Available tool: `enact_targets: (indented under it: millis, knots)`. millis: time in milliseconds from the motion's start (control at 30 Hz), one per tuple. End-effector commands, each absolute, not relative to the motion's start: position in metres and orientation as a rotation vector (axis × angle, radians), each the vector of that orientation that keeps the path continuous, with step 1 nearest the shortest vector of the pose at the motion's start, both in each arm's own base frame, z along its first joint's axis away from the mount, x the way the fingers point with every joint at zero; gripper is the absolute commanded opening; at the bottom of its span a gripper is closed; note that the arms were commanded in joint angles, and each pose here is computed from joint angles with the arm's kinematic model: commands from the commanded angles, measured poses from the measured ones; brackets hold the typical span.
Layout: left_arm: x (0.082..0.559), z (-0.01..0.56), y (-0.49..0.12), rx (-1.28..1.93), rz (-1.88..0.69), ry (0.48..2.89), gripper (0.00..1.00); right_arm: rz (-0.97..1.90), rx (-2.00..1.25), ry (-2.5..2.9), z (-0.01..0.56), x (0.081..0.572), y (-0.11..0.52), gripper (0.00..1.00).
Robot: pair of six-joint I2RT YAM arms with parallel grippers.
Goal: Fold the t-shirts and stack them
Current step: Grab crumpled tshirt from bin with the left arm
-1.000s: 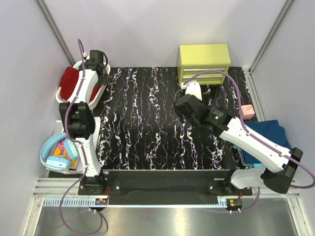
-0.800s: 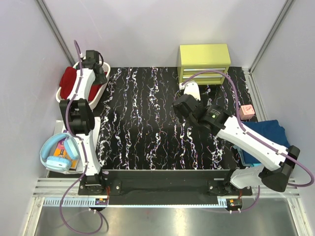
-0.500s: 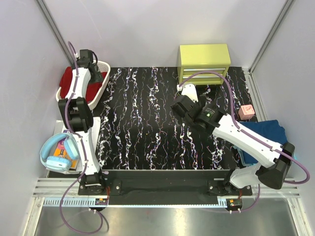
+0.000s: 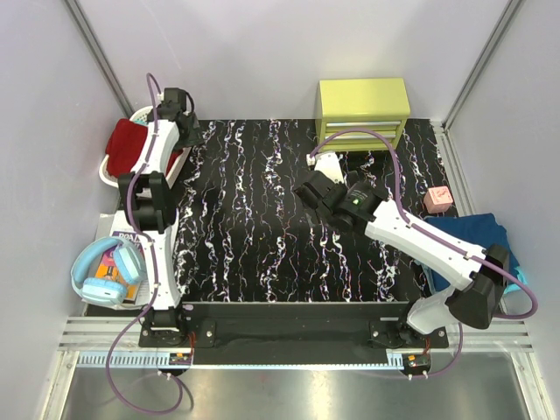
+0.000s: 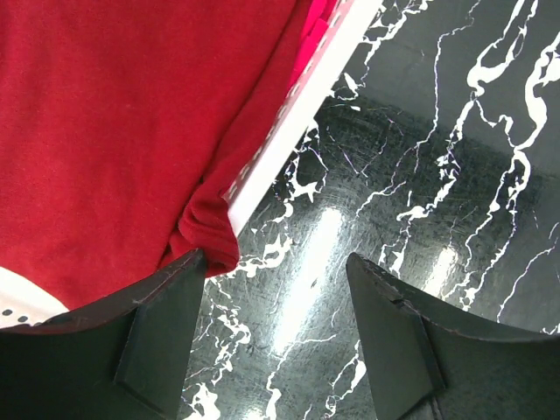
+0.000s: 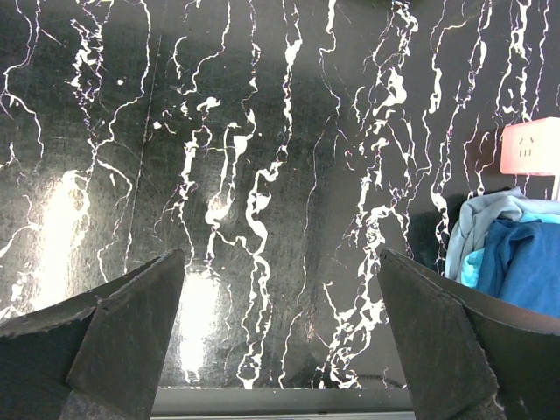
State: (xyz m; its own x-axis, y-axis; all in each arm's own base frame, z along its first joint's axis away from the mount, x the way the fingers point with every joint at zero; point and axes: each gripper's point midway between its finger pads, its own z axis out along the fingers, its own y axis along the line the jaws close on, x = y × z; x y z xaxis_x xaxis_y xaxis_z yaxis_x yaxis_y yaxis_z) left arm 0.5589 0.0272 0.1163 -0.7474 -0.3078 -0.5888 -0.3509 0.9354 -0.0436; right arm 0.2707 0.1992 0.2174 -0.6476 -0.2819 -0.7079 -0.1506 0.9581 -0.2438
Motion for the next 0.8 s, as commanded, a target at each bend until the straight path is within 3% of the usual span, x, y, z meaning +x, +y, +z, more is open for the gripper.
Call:
enact_targets:
  millis: [0, 200, 300, 400, 433, 567, 700, 767]
  knots:
    - [0.573, 0.131, 0.038, -0.464, 0.091, 2.402, 0.7, -0.156, -0.26, 2.258, 0.234, 0.276, 0.205, 1.0]
    - [0.573, 0.131, 0.047, -0.492, 0.112, 2.394, 0.69, -0.165, -0.265, 2.261, 0.23, 0.275, 0.203, 1.0]
    - [0.572, 0.127, 0.051, -0.506, 0.114, 2.402, 0.63, -0.164, -0.259, 2.263, 0.229, 0.274, 0.201, 1.0]
    - [0.57, 0.126, 0.049, -0.503, 0.111, 2.408, 0.47, -0.163, -0.256, 2.266, 0.228, 0.272, 0.201, 1.0]
    - [0.571, 0.126, 0.049, -0.503, 0.11, 2.406, 0.35, -0.167, -0.255, 2.269, 0.226, 0.273, 0.2, 1.0]
    - [0.569, 0.131, 0.051, -0.509, 0.123, 2.399, 0.17, -0.17, -0.257, 2.278, 0.223, 0.273, 0.202, 1.0]
    - [0.566, 0.136, 0.053, -0.518, 0.139, 2.393, 0.0, -0.166, -0.253, 2.282, 0.221, 0.273, 0.203, 1.0]
    - [0.563, 0.146, 0.052, -0.525, 0.167, 2.373, 0.0, -0.16, -0.249, 2.284, 0.221, 0.273, 0.204, 1.0]
